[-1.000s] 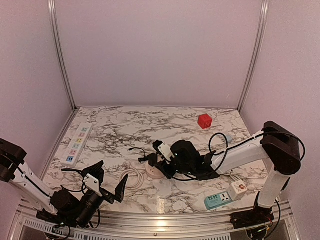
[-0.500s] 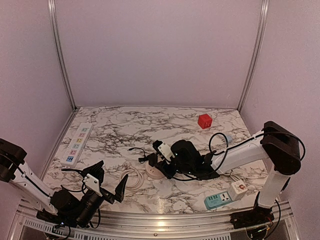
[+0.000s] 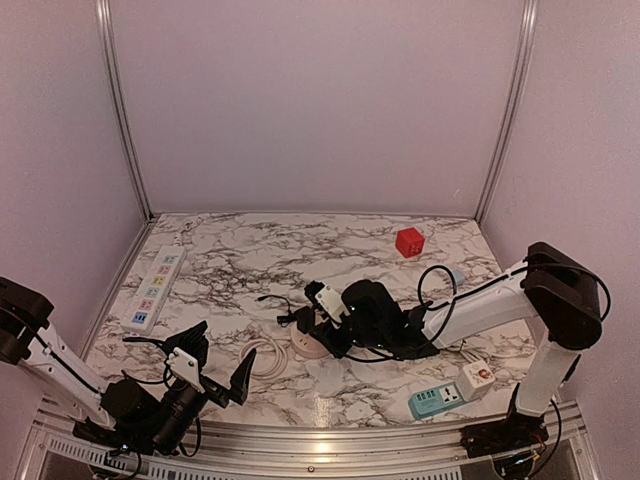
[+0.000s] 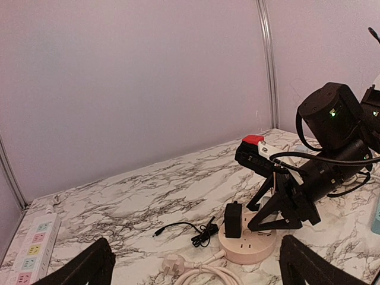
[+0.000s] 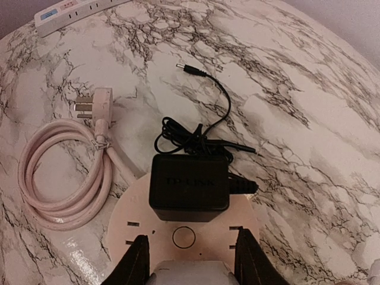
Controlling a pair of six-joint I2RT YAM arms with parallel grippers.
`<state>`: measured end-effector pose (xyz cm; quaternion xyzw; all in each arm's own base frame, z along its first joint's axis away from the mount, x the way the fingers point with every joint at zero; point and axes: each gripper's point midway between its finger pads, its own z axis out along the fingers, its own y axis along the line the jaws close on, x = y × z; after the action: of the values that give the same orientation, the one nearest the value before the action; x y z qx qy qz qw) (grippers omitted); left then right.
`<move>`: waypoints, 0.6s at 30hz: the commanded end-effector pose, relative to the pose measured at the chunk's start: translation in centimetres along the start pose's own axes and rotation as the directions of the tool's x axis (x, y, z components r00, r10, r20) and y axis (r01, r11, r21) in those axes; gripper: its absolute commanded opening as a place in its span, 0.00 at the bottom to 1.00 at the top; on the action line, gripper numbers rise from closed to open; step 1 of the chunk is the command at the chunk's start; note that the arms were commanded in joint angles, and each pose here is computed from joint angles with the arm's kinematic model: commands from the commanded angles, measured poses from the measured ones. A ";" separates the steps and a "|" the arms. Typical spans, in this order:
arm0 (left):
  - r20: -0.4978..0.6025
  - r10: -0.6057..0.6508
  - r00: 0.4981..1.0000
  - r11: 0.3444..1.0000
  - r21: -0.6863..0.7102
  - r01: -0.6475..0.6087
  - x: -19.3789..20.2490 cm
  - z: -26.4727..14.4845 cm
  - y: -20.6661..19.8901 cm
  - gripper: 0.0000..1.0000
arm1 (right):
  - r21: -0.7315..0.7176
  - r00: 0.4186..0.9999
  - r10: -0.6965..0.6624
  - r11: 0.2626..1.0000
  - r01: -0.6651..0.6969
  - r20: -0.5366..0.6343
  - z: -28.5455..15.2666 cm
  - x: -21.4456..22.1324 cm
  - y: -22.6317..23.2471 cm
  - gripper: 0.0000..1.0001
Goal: Insert the plug
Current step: Insert the plug into the socket slot.
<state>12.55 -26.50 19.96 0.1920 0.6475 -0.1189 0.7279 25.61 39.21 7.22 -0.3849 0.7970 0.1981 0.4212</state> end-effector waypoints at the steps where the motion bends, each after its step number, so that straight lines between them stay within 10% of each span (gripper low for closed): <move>1: 0.042 -0.147 0.988 0.989 -0.031 0.148 -1.8 0.2 1.0 0.99 | -0.003 1.000 -0.006 1.000 0.006 0.008 -0.2 -0.8 0.2 0.00; 18: 0.040 -0.138 0.990 0.990 -0.035 0.140 -1.7 0.3 0.8 0.99 | -0.053 0.999 -0.006 0.999 0.007 0.034 -0.9 -1.5 1.0 0.00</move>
<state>12.60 -26.49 19.91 0.1922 0.6476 -0.1174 0.7279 25.50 39.27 7.33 -0.3862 0.7960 0.2012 0.4204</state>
